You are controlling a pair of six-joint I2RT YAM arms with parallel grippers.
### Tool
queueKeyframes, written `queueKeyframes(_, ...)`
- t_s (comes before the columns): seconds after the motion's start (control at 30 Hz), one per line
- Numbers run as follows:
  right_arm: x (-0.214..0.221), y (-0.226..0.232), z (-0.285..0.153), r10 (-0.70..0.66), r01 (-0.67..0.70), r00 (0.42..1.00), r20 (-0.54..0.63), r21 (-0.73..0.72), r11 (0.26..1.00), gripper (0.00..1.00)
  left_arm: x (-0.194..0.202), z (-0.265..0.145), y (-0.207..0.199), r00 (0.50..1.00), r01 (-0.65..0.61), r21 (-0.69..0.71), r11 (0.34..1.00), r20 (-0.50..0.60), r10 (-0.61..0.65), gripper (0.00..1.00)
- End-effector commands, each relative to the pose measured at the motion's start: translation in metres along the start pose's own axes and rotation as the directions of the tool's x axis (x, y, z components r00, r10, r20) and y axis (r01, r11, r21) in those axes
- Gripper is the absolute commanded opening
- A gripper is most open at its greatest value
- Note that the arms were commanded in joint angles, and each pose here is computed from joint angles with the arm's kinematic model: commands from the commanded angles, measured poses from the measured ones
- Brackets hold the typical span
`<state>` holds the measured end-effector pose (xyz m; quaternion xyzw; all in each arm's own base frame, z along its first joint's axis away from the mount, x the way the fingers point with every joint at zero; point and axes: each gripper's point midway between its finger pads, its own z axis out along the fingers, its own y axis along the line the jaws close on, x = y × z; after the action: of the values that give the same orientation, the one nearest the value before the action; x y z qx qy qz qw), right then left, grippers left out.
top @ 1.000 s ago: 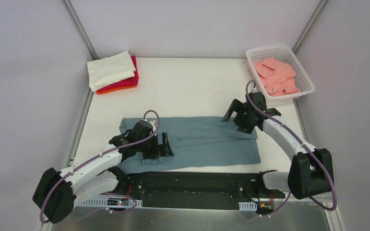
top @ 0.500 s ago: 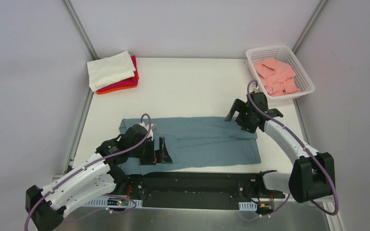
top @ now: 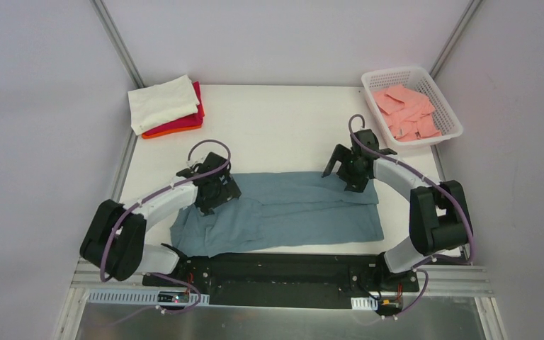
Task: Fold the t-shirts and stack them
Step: Rotate the tshirt 90 degrees
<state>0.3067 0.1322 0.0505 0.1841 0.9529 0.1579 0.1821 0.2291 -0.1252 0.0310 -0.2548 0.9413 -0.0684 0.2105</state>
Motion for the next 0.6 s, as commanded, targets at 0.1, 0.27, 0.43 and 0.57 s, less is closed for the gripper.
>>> queueKeyframes(0.1, 0.035, -0.013, -0.014, 0.072, -0.072, 0.996, -0.059, 0.0, 0.997, 0.99, -0.071, 0.056, -0.063, 0.998, 0.015, 0.045, 0.999, 0.055, -0.017, 0.99)
queueKeyframes(0.27, 0.083, -0.017, -0.035, 0.05, -0.057, 0.993, -0.11, -0.058, 0.997, 0.99, -0.13, 0.11, -0.154, 0.998, -0.05, 0.147, 0.988, 0.036, 0.045, 0.99)
queueKeyframes(0.43, 0.122, -0.007, -0.046, -0.073, 0.065, 0.986, -0.15, -0.06, 0.996, 0.99, -0.168, 0.162, -0.284, 0.997, -0.018, 0.433, 0.901, -0.06, 0.049, 0.99)
queueKeyframes(0.57, 0.166, 0.006, -0.042, -0.218, 0.195, 0.934, -0.282, -0.106, 0.975, 0.99, -0.196, 0.176, -0.359, 0.997, 0.073, 0.637, 0.767, -0.064, -0.041, 0.99)
